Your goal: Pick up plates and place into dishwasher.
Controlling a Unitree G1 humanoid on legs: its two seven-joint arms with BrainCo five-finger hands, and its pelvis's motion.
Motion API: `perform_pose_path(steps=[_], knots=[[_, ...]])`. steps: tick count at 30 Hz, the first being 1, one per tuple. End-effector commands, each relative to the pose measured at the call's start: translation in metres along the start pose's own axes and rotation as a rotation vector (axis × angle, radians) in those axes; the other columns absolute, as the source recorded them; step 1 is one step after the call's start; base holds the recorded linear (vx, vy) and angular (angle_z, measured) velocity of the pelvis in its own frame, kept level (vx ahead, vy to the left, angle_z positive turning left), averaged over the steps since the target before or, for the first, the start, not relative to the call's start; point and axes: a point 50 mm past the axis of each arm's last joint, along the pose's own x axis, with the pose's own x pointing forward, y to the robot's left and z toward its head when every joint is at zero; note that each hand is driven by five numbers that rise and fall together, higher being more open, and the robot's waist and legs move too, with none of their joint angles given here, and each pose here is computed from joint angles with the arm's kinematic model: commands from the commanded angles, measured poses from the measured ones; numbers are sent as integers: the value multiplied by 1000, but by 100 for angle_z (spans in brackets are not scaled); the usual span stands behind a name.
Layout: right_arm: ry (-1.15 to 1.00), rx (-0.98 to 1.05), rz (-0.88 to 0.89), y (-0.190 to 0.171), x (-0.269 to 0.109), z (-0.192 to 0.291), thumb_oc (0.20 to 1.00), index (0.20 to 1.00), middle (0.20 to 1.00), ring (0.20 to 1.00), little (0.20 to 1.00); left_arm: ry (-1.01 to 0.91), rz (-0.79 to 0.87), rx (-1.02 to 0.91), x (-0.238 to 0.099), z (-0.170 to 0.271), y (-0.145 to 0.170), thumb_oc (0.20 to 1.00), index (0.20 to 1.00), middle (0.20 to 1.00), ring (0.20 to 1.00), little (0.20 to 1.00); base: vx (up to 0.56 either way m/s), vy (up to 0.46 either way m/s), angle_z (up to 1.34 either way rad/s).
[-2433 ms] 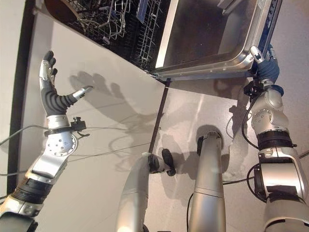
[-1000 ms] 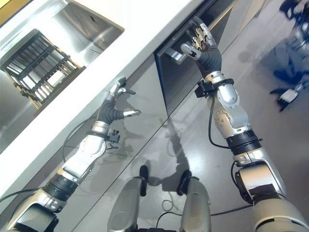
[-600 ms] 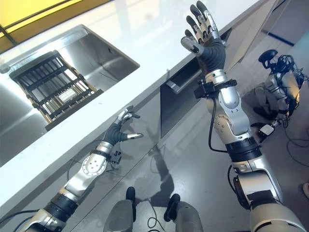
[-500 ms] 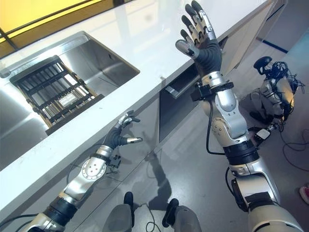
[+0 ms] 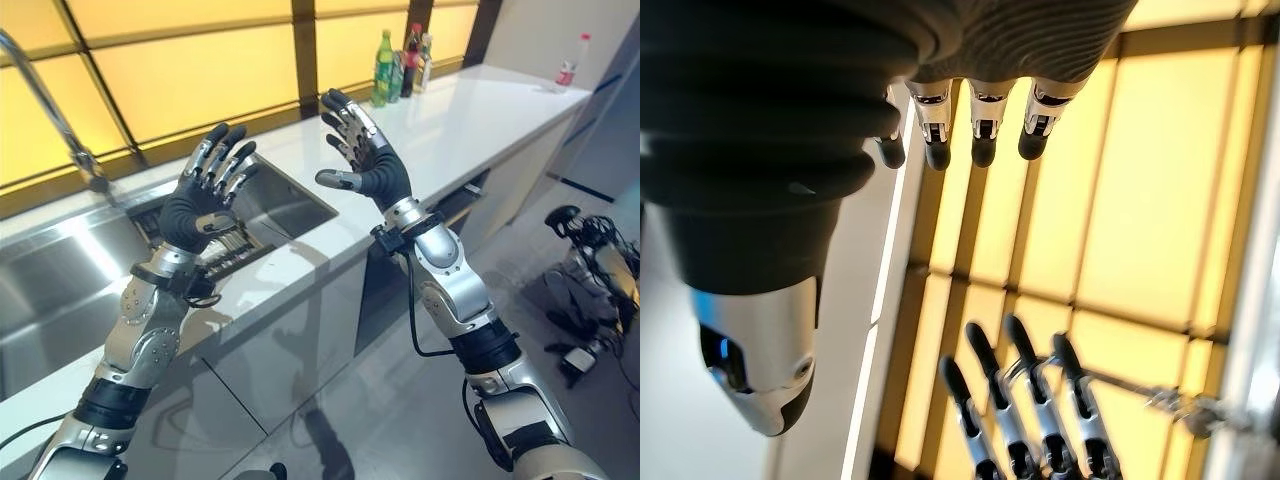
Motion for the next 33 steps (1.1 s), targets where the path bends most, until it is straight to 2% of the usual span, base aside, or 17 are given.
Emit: perform_pose_path(steps=[1,2,5,7,10,13,18,24,29,33], knots=[[-170,-3,15,2,13,32,1000,1000,1000,1000,1000,58,-261,-55,8,6,-15,1000,1000,1000,1000,1000,-29,162,27],[-171,-8,24,1,14,35,1000,1000,1000,1000,1000,99,-354,-115,9,3,-22,1000,1000,1000,1000,1000,-11,131,21],[-157,-29,26,-2,15,36,1000,1000,1000,1000,1000,104,-472,-148,20,7,-30,1000,1000,1000,1000,1000,41,82,43],[-150,-48,11,-6,11,36,1000,1000,1000,1000,1000,16,-463,-117,31,21,-32,1000,1000,1000,1000,1000,99,-14,111],[-160,-56,2,-8,3,35,1000,1000,1000,1000,1000,-155,-271,-45,42,43,-24,1000,1000,1000,1000,1000,55,-102,99],[-167,-70,-29,-4,2,33,1000,1000,1000,1000,1000,-254,-34,8,41,46,-13,1000,1000,1000,1000,1000,58,-183,59],[-130,-79,-59,1,12,28,1000,1000,1000,1000,1000,-304,250,136,32,39,-10,1000,1000,1000,1000,1000,-6,-168,51],[-42,-49,-139,2,3,6,1000,1000,1000,1000,1000,-275,559,228,9,32,13,1000,1000,1000,1000,1000,-4,-157,16],[12,-61,-201,2,-9,-12,1000,1000,1000,1000,1000,-230,687,294,-2,21,21,1000,1000,1000,1000,1000,-19,-93,33],[45,-98,-298,-11,-28,-24,1000,1000,1000,1000,1000,-205,703,258,2,10,21,1000,1000,1000,1000,1000,6,-17,72]])
